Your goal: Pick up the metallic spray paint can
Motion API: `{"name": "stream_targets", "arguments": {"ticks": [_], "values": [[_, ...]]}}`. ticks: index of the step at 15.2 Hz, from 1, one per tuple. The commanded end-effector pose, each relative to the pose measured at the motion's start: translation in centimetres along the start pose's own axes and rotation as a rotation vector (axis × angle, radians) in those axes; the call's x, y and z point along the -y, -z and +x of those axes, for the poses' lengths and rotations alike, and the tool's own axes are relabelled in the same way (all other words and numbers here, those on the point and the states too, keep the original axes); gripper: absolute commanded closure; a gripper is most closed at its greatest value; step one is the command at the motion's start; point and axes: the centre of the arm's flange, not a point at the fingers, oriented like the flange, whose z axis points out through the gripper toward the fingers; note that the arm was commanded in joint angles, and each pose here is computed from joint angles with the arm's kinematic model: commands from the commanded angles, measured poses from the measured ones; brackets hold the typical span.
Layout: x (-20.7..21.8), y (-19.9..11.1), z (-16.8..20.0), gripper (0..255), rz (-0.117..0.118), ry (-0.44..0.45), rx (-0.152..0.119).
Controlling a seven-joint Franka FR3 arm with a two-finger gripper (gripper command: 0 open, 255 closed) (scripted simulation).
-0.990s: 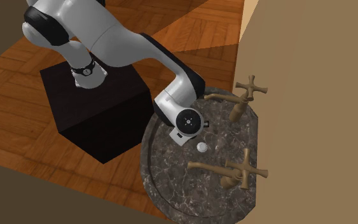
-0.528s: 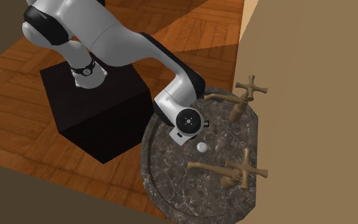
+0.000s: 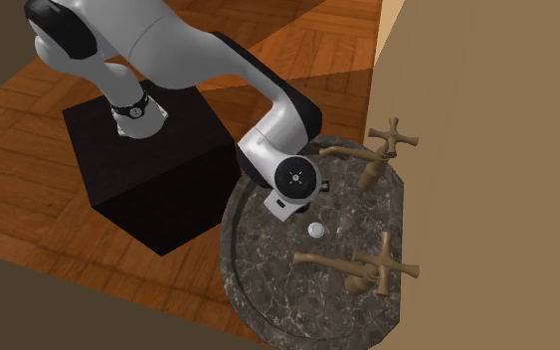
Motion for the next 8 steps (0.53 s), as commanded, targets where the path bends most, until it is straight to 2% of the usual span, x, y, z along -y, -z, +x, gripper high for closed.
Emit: {"name": "stream_targets", "arguments": {"ticks": [1,6,8], "values": [[0.2,1.0,-0.5,255,0.0,0.0,0.0],[0.5,3.3,-1.6,255,0.0,0.0,0.0],[0.5,3.4,-1.7,255,0.0,0.0,0.0]]}}
